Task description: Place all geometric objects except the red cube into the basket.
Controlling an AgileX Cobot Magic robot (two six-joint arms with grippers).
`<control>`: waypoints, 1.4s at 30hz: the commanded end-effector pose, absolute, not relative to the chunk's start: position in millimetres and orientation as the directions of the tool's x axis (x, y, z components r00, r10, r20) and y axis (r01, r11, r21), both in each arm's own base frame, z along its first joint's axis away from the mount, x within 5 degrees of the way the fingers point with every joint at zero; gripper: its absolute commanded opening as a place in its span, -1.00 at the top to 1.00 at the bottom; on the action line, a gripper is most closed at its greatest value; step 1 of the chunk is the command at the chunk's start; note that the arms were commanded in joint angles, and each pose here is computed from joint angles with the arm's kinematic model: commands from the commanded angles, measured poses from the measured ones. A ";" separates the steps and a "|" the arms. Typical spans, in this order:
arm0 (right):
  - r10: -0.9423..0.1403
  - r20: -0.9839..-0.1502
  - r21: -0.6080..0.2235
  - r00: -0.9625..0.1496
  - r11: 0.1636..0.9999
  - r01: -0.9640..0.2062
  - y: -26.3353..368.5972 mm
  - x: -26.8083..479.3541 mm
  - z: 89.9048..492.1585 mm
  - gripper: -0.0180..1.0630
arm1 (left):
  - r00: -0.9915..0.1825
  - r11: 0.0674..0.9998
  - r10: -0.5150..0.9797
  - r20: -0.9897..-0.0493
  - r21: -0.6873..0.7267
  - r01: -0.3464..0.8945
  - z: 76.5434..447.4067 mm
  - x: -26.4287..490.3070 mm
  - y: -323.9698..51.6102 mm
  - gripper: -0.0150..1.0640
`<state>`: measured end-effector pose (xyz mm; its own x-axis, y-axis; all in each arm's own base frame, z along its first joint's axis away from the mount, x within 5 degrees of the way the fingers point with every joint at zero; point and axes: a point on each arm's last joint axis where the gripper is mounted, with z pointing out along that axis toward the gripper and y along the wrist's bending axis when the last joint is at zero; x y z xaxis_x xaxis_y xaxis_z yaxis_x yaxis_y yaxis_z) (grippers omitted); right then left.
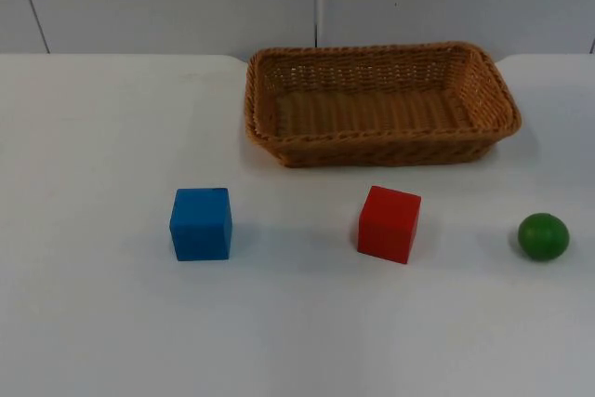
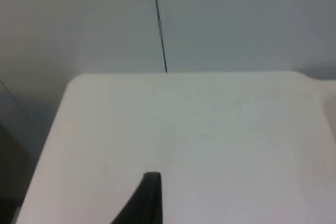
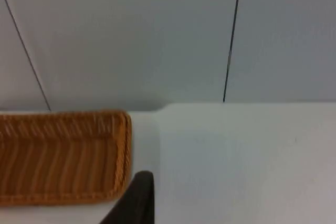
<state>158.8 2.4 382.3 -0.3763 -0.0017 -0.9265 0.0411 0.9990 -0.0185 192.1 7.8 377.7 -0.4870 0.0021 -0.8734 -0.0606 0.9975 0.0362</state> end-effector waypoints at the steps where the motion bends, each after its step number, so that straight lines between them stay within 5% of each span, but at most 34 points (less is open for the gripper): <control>1: -0.005 -0.893 -0.026 -0.450 0.999 0.042 4.2 175.0 371.2 -0.95 | -0.522 0.998 -0.023 -0.852 0.008 -0.057 369.4 205.7 6.1 -0.96; 22: -0.010 -0.874 -0.034 -0.485 0.999 0.040 5.1 186.0 363.6 -0.95 | -0.608 0.998 -0.066 -0.791 -0.054 -0.037 347.5 228.6 -1.0 -0.96; 31: -0.026 -0.873 -0.048 -0.487 0.998 0.033 5.1 185.9 363.4 -0.95 | -0.745 0.980 0.064 -0.664 -0.100 0.173 279.1 281.1 -75.8 -0.96; 42: -0.029 -0.858 -0.055 -0.512 0.998 0.036 4.5 184.6 361.2 -0.95 | -0.885 0.985 -0.066 -0.462 -0.172 0.016 181.1 313.9 -116.2 -0.96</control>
